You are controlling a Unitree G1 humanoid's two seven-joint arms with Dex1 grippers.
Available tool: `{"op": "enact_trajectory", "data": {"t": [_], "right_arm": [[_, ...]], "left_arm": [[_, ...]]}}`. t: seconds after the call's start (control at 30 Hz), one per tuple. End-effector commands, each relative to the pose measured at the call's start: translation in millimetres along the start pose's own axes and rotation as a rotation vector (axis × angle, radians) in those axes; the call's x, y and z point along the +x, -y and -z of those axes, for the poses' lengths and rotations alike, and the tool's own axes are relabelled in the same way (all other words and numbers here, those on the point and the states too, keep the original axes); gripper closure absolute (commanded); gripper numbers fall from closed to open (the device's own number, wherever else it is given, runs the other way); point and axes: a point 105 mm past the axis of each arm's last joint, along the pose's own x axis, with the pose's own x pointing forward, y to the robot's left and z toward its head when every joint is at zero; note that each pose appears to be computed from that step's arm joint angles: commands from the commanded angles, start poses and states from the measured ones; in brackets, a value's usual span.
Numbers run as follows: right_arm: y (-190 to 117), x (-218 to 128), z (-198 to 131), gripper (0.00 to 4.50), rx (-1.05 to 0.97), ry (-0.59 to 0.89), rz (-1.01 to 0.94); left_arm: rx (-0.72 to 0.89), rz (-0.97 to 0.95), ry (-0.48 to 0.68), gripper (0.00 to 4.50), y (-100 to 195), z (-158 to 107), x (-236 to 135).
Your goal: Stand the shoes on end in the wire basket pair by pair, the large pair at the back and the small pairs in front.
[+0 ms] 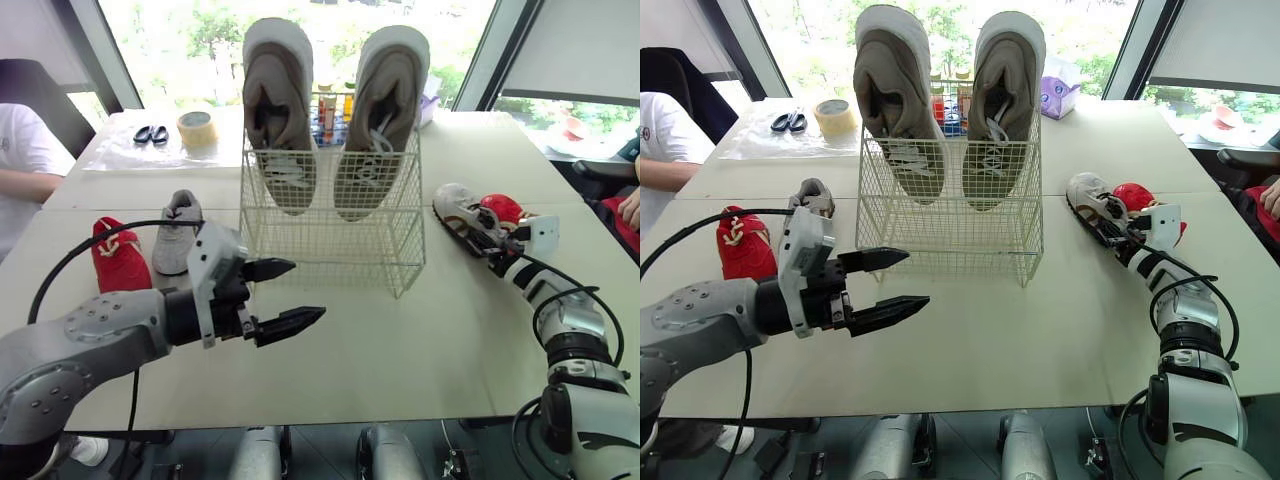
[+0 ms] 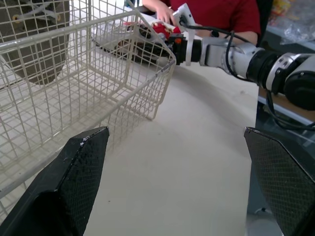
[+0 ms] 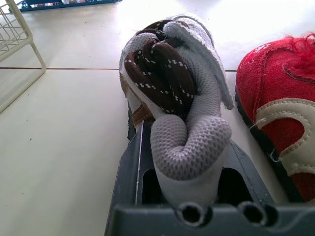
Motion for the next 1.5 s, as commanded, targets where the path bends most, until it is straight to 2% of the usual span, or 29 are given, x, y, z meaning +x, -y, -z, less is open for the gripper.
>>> {"op": "enact_trajectory", "data": {"t": [0.03, 0.1, 0.2, 0.33, 0.43, 0.5, 0.6, 0.7, 0.83, 0.93, 1.13, 1.3, 1.4, 1.5], "right_arm": [[5.7, -8.5, -67.7, 3.88, -0.082, 0.181, -0.001], [5.2, -20.3, -122.2, 3.88, -0.145, 0.310, -0.001], [-3.1, -53.5, -221.7, 3.88, -0.321, 0.516, 0.006], [-36.9, -89.4, -304.3, 3.88, -0.465, 0.722, -0.052], [-89.9, -112.0, -343.5, 3.88, -0.533, 0.836, -0.243], [-123.2, -115.7, -347.9, 3.88, -0.580, 0.842, -0.371], [-171.8, -110.1, -335.3, 3.88, -0.687, 0.785, -0.550], [-199.7, -108.7, -325.0, 3.88, -0.762, 0.757, -0.655], [-218.0, -106.7, -313.1, 3.88, -0.835, 0.719, -0.746], [-231.8, -104.7, -300.2, 3.88, -0.883, 0.677, -0.831], [-240.1, -96.6, -282.2, 3.88, -0.943, 0.622, -0.885], [-243.3, -89.7, -277.7, 3.88, -0.996, 0.623, -0.887], [-245.3, -90.7, -276.8, 3.91, -1.018, 0.627, -0.900], [-247.0, -92.3, -274.8, 3.91, -1.021, 0.623, -0.920]], "left_arm": [[-0.042, 0.048, 0.105, 0.00, -2.8, -36.0, -18.7], [-0.048, 0.048, 0.142, 0.00, -12.5, -55.4, -31.1], [-0.065, 0.070, 0.282, 0.00, -29.3, -98.3, -45.9], [-0.052, 0.074, 0.447, 0.00, -47.3, -138.3, -46.6], [-0.076, 0.102, 0.584, 0.00, -56.9, -164.6, -42.0], [-0.104, 0.116, 0.646, 0.00, -62.9, -175.8, -37.9], [-0.137, 0.189, 0.704, 0.00, -63.6, -188.3, -31.0], [-0.161, 0.223, 0.733, 0.00, -66.3, -193.9, -28.3], [-0.180, 0.211, 0.738, 0.00, -72.0, -194.7, -27.8], [-0.171, 0.222, 0.705, 0.00, -64.1, -193.2, -26.6], [-0.179, 0.266, 0.688, 0.00, -55.0, -194.6, -22.1], [-0.146, 0.302, 0.499, 0.00, -43.0, -160.9, -3.6], [-0.110, 0.277, 0.409, 0.82, -45.1, -145.1, -1.0], [-0.119, 0.264, 0.434, 2.27, -50.9, -149.4, -3.8]]}}
